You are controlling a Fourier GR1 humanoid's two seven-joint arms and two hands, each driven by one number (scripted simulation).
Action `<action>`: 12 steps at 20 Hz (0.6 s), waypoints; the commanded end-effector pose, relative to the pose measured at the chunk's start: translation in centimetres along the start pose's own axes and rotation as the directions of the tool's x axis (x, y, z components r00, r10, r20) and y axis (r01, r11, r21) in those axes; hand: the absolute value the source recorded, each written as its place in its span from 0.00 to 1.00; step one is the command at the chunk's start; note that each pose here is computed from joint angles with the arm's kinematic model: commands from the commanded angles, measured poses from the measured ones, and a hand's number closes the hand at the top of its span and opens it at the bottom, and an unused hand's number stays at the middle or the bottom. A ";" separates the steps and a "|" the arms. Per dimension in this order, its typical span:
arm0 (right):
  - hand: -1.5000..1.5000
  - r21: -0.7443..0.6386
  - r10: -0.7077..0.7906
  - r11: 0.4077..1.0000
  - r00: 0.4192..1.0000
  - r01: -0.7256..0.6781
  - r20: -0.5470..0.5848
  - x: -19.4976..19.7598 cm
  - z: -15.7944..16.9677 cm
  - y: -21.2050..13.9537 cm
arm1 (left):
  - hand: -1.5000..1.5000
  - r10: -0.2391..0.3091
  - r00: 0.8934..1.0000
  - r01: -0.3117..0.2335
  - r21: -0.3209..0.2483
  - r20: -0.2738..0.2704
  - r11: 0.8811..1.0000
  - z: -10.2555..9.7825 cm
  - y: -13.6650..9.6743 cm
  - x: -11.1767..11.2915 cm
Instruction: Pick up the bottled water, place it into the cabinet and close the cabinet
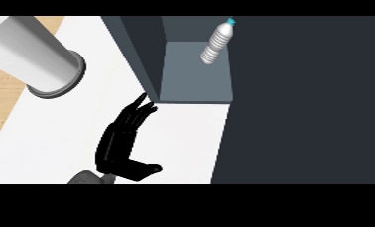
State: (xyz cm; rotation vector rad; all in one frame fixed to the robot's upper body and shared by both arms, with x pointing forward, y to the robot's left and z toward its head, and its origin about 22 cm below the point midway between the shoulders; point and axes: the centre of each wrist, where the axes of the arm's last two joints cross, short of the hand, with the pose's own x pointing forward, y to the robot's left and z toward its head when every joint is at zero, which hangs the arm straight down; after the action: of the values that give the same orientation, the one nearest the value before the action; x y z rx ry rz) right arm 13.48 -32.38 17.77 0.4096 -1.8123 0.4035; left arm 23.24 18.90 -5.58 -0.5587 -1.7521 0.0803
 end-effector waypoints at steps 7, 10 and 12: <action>1.00 0.169 -0.011 0.986 0.999 0.004 0.042 3.0 -1.0 6.8 | 0.00 -0.152 0.988 0.148 0.096 0.033 0.984 7.2 6.8 6.5; 1.00 0.216 -0.036 0.976 0.999 0.028 0.031 3.0 -1.8 7.9 | 0.00 -0.248 0.968 0.243 0.115 0.036 0.963 7.0 7.9 8.4; 1.00 0.234 -0.049 0.971 0.998 0.036 0.050 2.9 -3.0 8.1 | 0.00 -0.244 0.969 0.241 0.076 0.028 0.967 8.3 7.7 9.5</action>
State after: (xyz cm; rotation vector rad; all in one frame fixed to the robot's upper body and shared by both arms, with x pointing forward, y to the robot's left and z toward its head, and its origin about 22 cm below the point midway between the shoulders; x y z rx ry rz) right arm 15.37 -26.67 16.66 0.7128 -1.6824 0.4332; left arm 18.14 29.39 -2.90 -0.3241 -1.8255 0.0373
